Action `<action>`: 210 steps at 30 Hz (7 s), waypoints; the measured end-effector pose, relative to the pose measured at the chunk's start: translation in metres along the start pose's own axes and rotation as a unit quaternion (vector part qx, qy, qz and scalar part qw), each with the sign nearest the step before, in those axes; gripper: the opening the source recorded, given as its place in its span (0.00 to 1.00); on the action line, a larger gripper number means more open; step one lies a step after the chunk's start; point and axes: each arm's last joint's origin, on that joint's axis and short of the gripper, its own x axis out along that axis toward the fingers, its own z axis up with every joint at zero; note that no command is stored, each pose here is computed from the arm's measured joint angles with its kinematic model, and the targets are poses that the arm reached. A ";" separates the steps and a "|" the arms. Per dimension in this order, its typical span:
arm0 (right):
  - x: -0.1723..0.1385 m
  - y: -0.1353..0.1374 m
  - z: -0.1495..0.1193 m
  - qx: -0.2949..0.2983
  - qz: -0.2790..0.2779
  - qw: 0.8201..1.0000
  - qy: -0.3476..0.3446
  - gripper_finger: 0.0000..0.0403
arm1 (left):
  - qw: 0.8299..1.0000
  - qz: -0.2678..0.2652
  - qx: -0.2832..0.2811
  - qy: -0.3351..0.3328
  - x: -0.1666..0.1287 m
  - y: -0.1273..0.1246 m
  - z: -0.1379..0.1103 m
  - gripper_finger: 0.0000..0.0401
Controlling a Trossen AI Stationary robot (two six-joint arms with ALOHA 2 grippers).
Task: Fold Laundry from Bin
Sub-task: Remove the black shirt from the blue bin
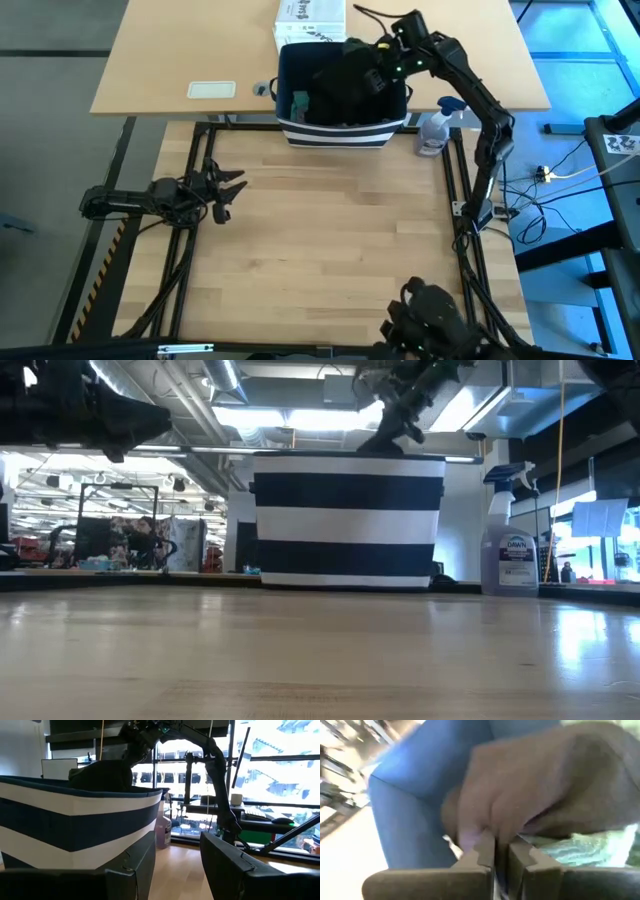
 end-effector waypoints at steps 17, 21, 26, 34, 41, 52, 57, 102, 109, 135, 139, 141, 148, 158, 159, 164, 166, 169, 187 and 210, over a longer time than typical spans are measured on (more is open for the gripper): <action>-0.075 0.047 0.022 -0.086 0.100 0.976 -0.172 0.01 | 0.996 0.047 0.076 -0.017 0.017 -0.001 0.076 0.37; -0.068 0.064 0.020 -0.137 0.114 0.969 -0.170 0.03 | 0.988 0.077 0.131 0.013 0.041 -0.007 0.099 0.37; -0.063 0.081 0.020 -0.189 0.099 0.961 -0.178 0.02 | 0.978 0.098 0.180 0.033 0.082 -0.012 0.129 0.37; -0.059 0.097 0.016 -0.234 0.114 0.949 -0.176 0.03 | 0.966 0.081 0.222 0.105 0.161 -0.002 0.151 0.39; -0.058 0.098 0.014 -0.241 0.115 0.949 -0.166 0.02 | 0.951 0.104 0.240 0.166 0.226 0.032 0.152 0.56; -0.057 0.098 0.012 -0.251 0.118 0.948 -0.157 0.04 | 0.959 0.058 0.240 0.140 0.291 0.065 0.166 0.69; -0.057 0.098 0.011 -0.251 0.118 0.949 -0.153 0.04 | 0.957 0.030 0.236 0.164 0.309 0.069 0.149 0.67; -0.081 0.083 0.008 -0.256 -0.147 0.945 -0.137 0.28 | 0.908 0.100 0.386 0.127 0.260 0.023 0.215 0.00; -0.096 0.086 0.006 -0.254 -0.174 0.940 -0.148 0.66 | 0.904 0.106 0.396 0.121 0.255 0.022 0.221 0.00; -0.072 0.135 -0.003 -0.323 0.074 0.932 -0.146 0.83 | 0.920 0.112 0.365 -0.088 0.182 0.013 0.355 0.00; -0.046 0.155 -0.009 -0.346 0.059 0.929 -0.119 0.83 | 0.918 0.128 0.366 -0.083 0.182 0.014 0.356 0.00; -0.031 0.165 -0.014 -0.357 0.048 0.928 -0.096 0.83 | 0.915 0.137 0.370 -0.079 0.182 0.014 0.356 0.00; 0.004 0.196 -0.036 -0.385 0.011 0.923 -0.022 0.83 | 0.913 0.146 0.374 -0.072 0.181 0.015 0.355 0.00; 0.055 0.180 -0.038 -0.354 -0.128 0.926 0.024 0.77 | 0.913 0.145 0.375 -0.070 0.182 0.015 0.355 0.00; 0.058 0.175 -0.037 -0.349 -0.133 0.927 0.029 0.74 | 0.913 0.146 0.375 -0.070 0.182 0.015 0.355 0.00; 0.064 0.154 -0.031 -0.331 -0.154 0.930 0.035 0.46 | 0.912 0.147 0.376 -0.070 0.180 0.015 0.355 0.00; 0.063 0.146 -0.027 -0.326 -0.162 0.931 0.032 0.31 | 0.909 0.153 0.382 -0.068 0.180 0.015 0.356 0.00; 0.055 0.136 -0.021 -0.323 -0.173 0.930 0.023 0.08 | 0.904 0.167 0.388 -0.061 0.179 0.016 0.356 0.00; -0.150 0.166 0.018 -0.279 -0.216 0.853 -0.384 0.01 | 0.905 0.118 0.375 -0.163 0.158 0.006 0.377 0.00; -0.256 0.245 -0.030 -0.303 0.065 0.785 -0.536 0.00 | 0.895 -0.127 0.258 -0.342 0.109 -0.046 0.411 0.00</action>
